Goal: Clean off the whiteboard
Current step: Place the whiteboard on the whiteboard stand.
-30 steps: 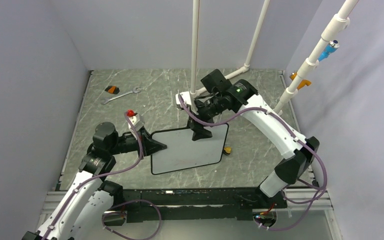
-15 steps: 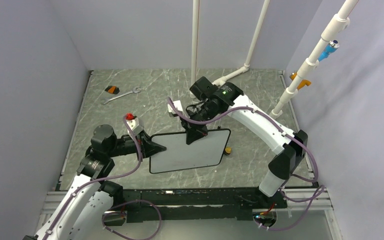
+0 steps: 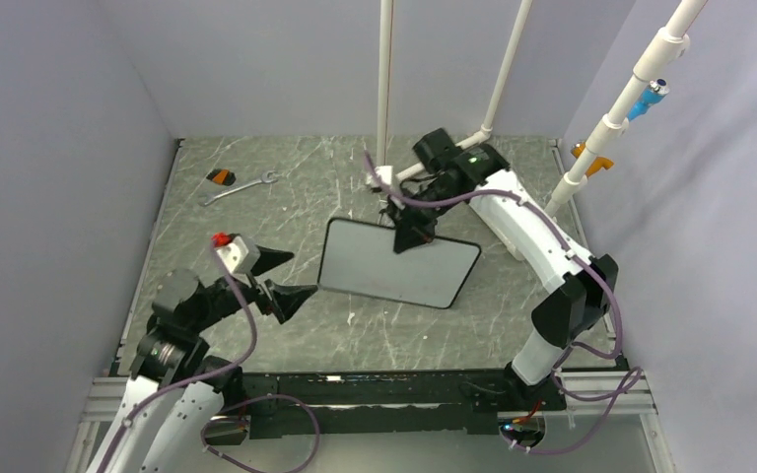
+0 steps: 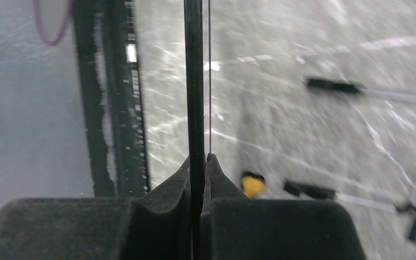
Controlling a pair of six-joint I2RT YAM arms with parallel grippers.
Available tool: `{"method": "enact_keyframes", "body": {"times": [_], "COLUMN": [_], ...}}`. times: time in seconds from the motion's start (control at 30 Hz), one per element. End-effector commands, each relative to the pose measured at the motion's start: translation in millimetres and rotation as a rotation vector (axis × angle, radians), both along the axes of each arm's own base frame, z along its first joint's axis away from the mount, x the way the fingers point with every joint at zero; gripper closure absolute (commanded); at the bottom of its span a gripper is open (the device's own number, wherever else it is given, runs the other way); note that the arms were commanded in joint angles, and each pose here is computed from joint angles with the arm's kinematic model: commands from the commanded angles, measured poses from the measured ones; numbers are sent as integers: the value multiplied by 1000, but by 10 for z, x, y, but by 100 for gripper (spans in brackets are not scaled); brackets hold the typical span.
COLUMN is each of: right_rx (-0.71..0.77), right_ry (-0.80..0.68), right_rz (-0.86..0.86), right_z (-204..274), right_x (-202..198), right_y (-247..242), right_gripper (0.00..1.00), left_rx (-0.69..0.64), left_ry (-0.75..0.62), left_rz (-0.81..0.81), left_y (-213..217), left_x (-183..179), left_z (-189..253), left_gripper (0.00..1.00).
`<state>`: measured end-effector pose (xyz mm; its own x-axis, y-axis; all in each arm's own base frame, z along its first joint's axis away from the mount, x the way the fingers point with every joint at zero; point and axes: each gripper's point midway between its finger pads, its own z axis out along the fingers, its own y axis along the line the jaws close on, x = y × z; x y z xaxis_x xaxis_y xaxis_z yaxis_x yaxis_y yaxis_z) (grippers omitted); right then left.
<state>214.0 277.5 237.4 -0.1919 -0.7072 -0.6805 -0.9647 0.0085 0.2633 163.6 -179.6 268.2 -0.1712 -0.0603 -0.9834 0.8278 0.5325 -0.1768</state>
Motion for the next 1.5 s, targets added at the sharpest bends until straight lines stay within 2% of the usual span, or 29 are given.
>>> {"method": "enact_keyframes", "body": {"times": [0.0,0.07,0.17,0.33,1.27,1.33,1.47], "right_rx": [55,16,-31,-70,-157,-168,-204], "right_ry": [-187,-243,-307,-325,-133,-133,-161], "right_rz": [-177,-240,-301,-284,-174,-176,-199], "right_z": [490,508,513,429,-365,-422,-539], "right_x": [469,670,924,1119,1464,1501,1651], "right_y": [-359,-502,-670,-701,-483,-484,-506], "right_gripper": [100,100,100,100,100,91,63], "left_rx": [-4,-1,18,55,61,61,62], "left_ry": [-129,-145,-114,-48,-23,-22,-20], "left_rz": [309,381,408,391,342,342,340], "left_y": [447,571,614,587,510,511,508], "left_x": [191,214,232,230,254,257,263], "left_z": [282,263,115,-55,-106,-110,-117], "left_gripper": [1,0,1,1,1,0,1]}}
